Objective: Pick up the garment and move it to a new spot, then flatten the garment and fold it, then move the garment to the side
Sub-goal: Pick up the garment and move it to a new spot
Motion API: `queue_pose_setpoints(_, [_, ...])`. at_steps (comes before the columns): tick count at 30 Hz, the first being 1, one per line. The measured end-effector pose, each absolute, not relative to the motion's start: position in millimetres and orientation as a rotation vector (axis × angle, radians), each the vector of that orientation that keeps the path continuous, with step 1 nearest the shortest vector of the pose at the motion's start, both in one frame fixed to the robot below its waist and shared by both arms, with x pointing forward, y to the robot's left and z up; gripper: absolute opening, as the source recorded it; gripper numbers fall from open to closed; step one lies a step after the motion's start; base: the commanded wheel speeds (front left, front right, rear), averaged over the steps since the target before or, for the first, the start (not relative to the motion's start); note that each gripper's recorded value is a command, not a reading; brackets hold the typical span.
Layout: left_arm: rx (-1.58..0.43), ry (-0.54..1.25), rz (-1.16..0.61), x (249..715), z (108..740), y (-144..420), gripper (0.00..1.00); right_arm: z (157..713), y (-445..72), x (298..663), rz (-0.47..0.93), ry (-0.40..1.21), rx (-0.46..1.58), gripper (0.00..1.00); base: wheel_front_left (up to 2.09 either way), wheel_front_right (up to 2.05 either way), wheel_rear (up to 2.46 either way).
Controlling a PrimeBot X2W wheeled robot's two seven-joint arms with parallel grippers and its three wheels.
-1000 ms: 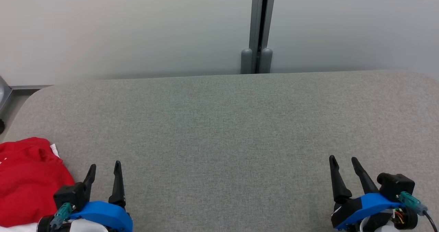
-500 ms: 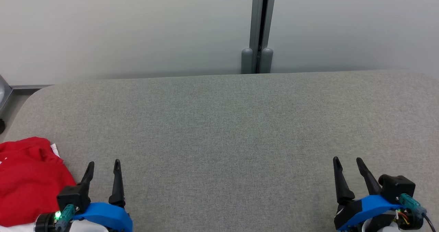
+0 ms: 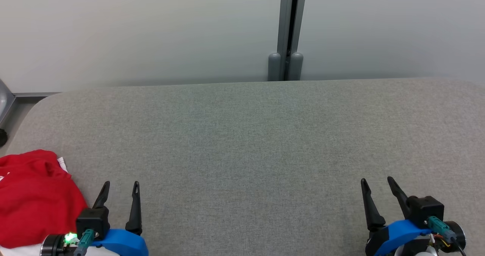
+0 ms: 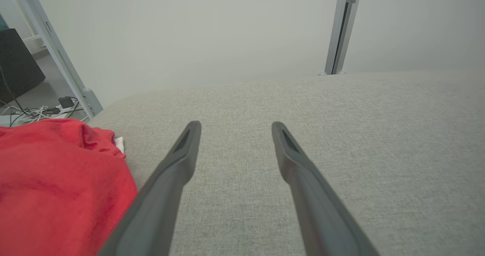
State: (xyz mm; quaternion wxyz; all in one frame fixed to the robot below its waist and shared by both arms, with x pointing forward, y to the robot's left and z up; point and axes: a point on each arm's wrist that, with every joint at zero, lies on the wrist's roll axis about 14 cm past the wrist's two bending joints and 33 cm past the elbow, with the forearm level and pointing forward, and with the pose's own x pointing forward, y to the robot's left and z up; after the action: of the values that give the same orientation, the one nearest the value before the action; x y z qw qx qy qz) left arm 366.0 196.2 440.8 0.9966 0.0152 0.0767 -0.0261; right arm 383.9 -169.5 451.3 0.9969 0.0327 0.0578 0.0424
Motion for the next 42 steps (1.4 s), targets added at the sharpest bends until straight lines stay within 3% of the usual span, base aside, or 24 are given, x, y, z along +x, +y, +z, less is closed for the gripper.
queue_pose_setpoints(12, [0.061,0.197,0.091,335,428,245,1.0,446,-121,398,0.236,0.128,0.005,1.0,0.0,0.0,0.0])
queue_pose_setpoints(22, [0.036,0.25,0.388,264,417,331,1.0,443,-28,411,0.496,0.138,0.006,1.0,0.0,0.0,0.0])
queue_pose_setpoints(31, [-0.004,0.298,0.558,214,406,362,1.0,434,57,396,0.758,0.169,0.003,1.0,0.0,0.0,0.0])
queue_pose_setpoints(36, [-0.01,0.304,0.578,212,406,368,1.0,428,73,390,0.814,0.186,0.007,1.0,0.0,0.0,0.0])
queue_pose_setpoints(42, [0.005,0.285,0.527,246,417,377,1.0,412,69,394,0.809,0.222,0.001,1.0,0.0,0.0,0.0])
